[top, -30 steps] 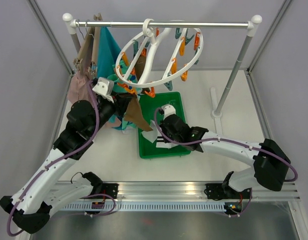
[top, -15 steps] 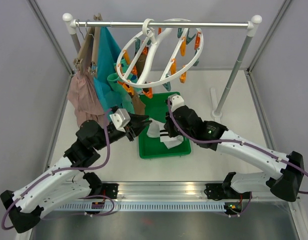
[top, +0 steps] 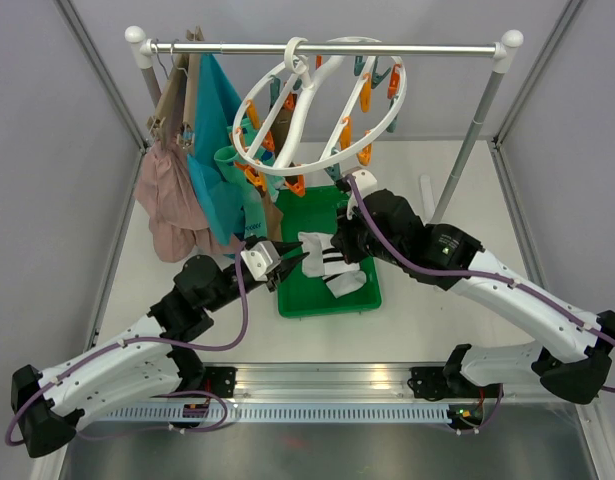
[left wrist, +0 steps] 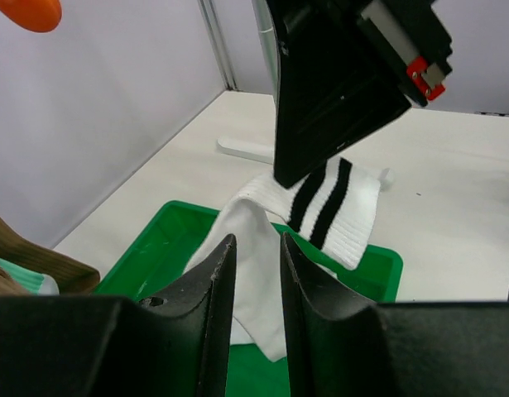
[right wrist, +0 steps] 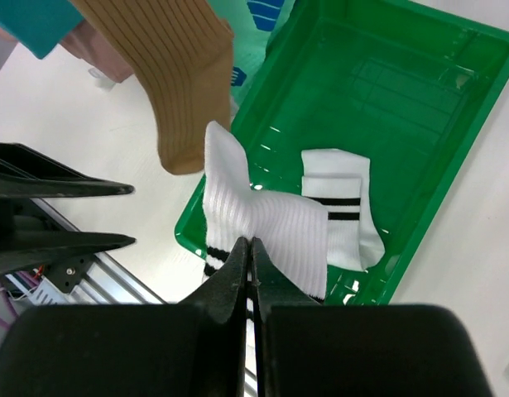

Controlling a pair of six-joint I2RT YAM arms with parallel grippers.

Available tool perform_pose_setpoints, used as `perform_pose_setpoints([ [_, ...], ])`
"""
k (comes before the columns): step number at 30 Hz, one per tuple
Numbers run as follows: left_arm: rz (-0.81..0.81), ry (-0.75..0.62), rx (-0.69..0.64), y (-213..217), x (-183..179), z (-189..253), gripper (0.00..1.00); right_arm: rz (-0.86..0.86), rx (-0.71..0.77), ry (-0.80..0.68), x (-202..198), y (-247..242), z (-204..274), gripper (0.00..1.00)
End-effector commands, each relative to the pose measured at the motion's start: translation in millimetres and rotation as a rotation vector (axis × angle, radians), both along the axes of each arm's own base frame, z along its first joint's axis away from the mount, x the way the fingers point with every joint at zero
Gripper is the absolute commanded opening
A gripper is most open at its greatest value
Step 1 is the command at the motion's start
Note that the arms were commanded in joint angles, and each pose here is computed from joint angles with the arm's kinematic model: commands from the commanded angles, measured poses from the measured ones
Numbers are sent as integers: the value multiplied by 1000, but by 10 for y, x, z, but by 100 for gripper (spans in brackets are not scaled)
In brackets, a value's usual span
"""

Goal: Clip the socks to the hanger
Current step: Pick up the sock from the bin.

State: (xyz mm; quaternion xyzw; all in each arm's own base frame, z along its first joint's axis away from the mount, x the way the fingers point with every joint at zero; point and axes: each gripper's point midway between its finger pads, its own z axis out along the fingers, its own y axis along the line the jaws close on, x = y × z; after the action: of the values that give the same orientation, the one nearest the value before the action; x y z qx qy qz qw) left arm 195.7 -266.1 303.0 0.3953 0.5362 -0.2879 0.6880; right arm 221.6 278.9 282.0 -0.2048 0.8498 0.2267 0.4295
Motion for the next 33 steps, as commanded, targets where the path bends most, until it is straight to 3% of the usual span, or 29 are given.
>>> perform_pose_setpoints([
  [1,24,-77,5,-11,12,79,33,39,-13,-3,-34,19,203,0],
  [13,180,-160,78,-38,142,56,34,119,-12,10,-127,93,350,0],
  [33,196,-227,135,-122,130,138,34,192,-67,36,-246,42,320,0],
])
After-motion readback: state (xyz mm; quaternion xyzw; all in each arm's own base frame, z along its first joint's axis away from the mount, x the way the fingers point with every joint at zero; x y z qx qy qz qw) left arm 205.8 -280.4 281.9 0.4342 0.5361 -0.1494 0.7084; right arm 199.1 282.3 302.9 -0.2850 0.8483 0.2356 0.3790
